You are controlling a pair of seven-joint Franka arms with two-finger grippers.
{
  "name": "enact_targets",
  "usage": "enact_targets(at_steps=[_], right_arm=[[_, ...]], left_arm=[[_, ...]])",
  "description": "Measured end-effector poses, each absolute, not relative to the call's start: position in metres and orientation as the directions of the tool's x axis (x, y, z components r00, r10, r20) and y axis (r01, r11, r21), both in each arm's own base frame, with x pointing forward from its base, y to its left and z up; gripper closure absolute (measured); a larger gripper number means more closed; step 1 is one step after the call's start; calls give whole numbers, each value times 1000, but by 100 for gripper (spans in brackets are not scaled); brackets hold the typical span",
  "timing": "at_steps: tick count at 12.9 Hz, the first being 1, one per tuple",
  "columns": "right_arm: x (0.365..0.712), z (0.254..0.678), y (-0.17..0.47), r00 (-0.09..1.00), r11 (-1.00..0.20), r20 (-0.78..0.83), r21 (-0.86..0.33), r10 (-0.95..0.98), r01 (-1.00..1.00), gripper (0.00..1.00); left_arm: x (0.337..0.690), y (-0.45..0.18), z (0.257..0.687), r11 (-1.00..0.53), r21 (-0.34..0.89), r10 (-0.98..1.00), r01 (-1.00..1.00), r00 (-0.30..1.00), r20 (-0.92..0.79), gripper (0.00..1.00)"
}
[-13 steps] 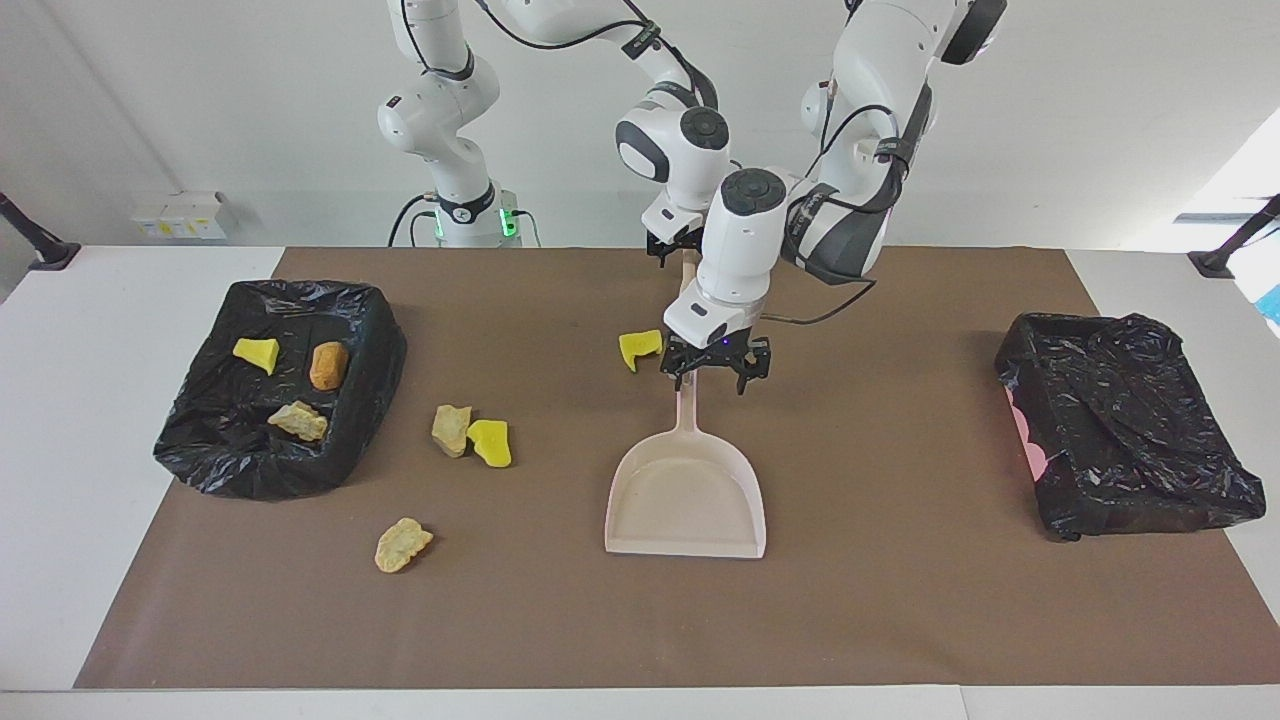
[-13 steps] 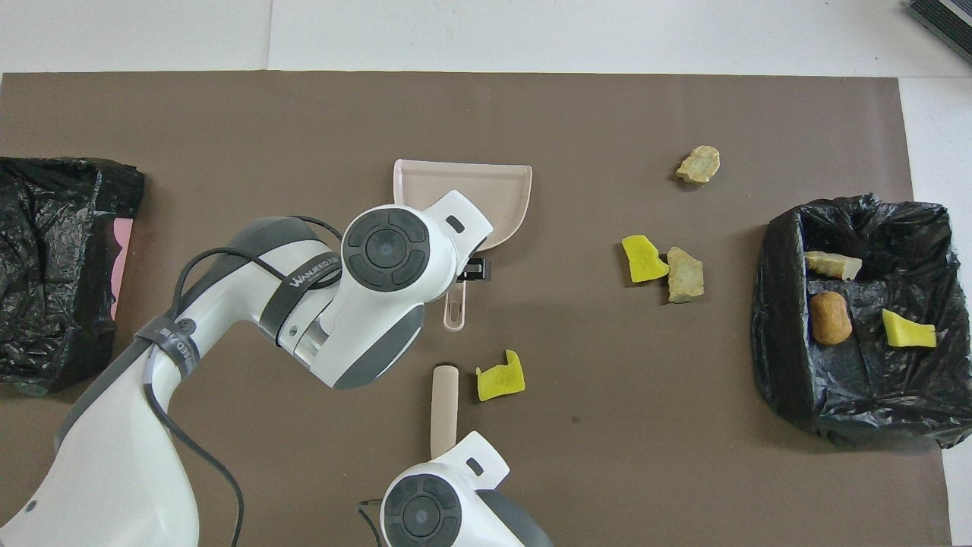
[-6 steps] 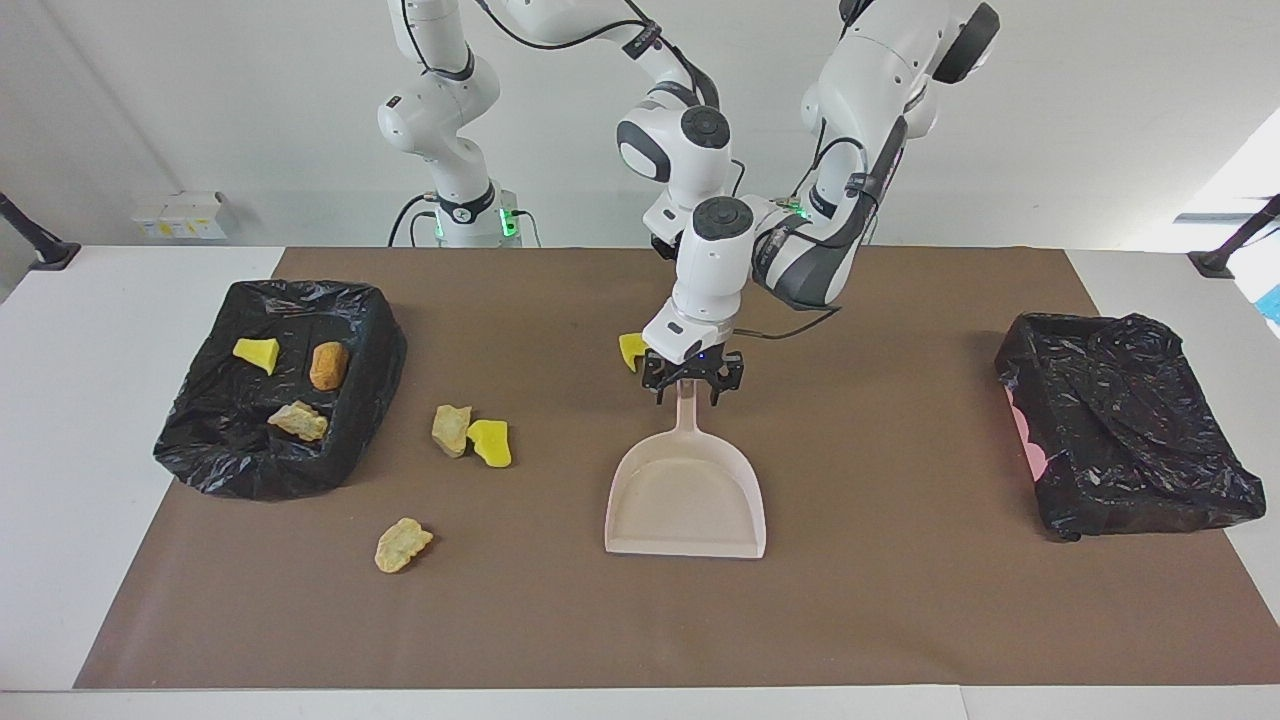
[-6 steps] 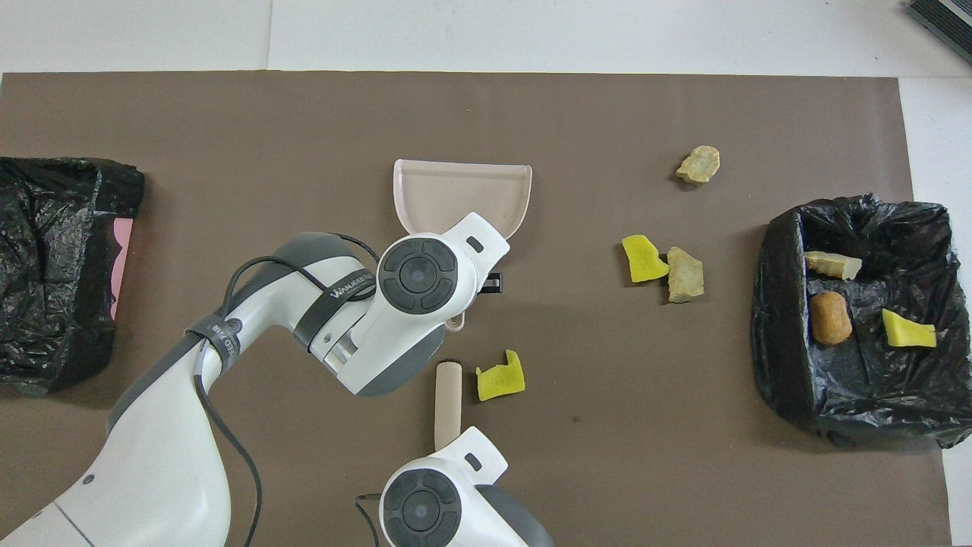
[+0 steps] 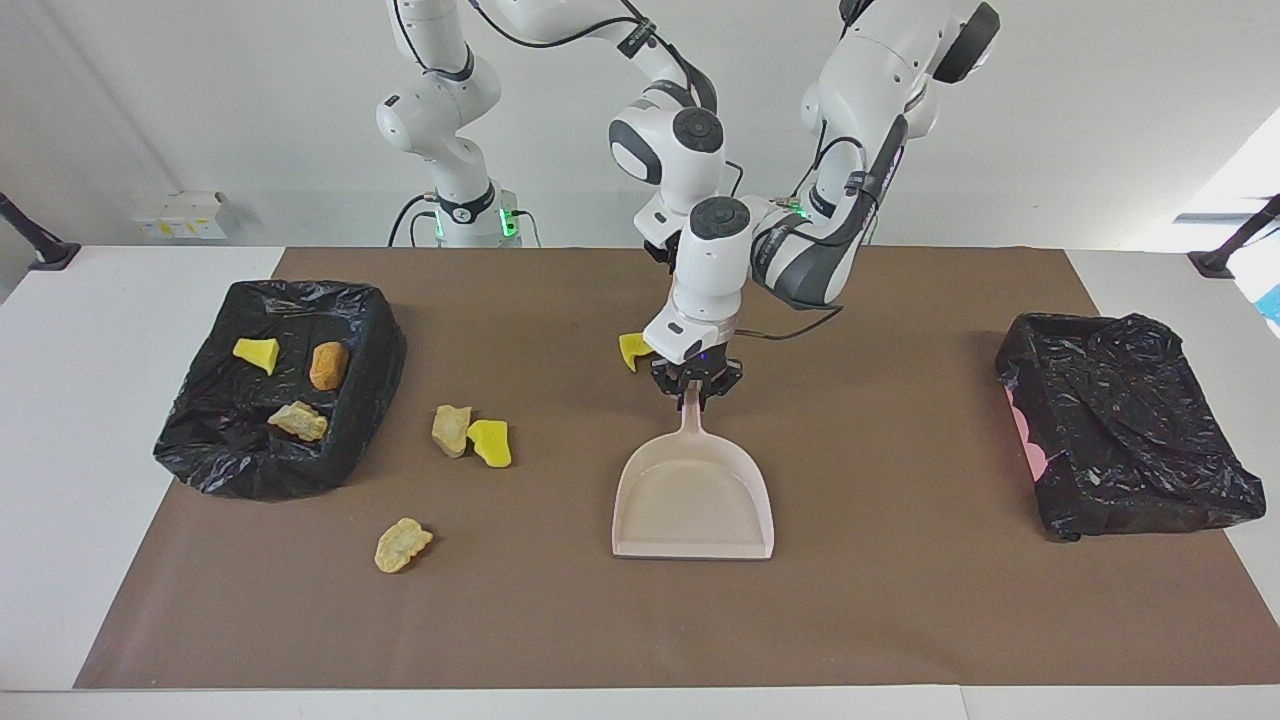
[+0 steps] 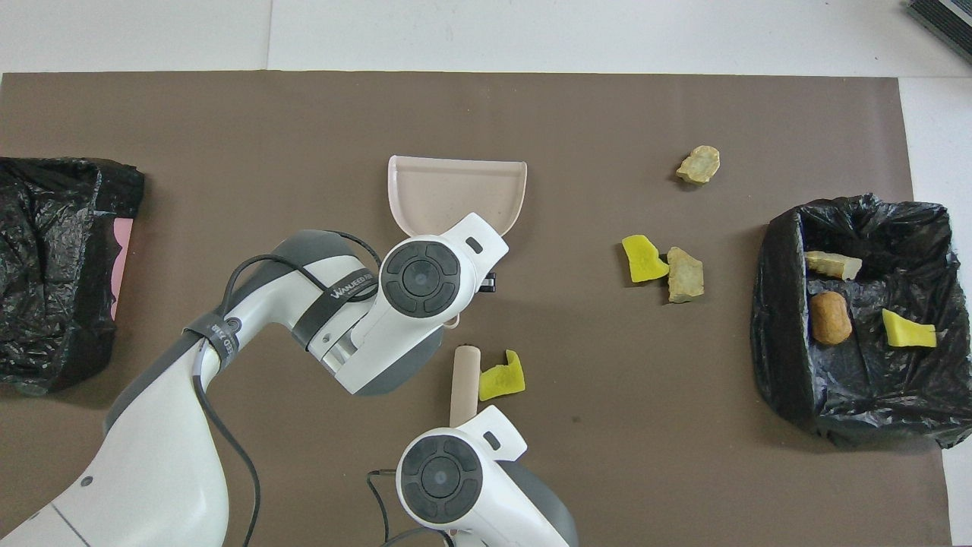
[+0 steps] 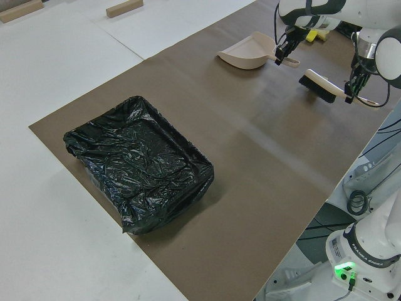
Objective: Sweep and dump trash in bin
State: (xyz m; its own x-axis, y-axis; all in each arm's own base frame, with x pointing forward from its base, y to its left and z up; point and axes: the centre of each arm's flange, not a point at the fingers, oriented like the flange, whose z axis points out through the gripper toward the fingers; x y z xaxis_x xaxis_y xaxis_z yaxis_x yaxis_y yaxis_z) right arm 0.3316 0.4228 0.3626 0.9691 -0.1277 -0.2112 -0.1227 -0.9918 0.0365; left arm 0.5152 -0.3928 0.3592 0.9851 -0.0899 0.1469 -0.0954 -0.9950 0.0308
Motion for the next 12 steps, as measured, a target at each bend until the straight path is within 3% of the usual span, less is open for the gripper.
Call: enact_targets(at_steps=[6, 12], right_arm=[[390, 407, 326, 954, -988, -257, 72, -152, -138, 74], [468, 394, 215, 976, -985, -198, 164, -94, -61, 74]], left_arm=[[510, -355, 413, -918, -137, -384, -372, 921, 71, 69], [522, -244, 468, -641, -35, -756, -767, 639, -144, 69]])
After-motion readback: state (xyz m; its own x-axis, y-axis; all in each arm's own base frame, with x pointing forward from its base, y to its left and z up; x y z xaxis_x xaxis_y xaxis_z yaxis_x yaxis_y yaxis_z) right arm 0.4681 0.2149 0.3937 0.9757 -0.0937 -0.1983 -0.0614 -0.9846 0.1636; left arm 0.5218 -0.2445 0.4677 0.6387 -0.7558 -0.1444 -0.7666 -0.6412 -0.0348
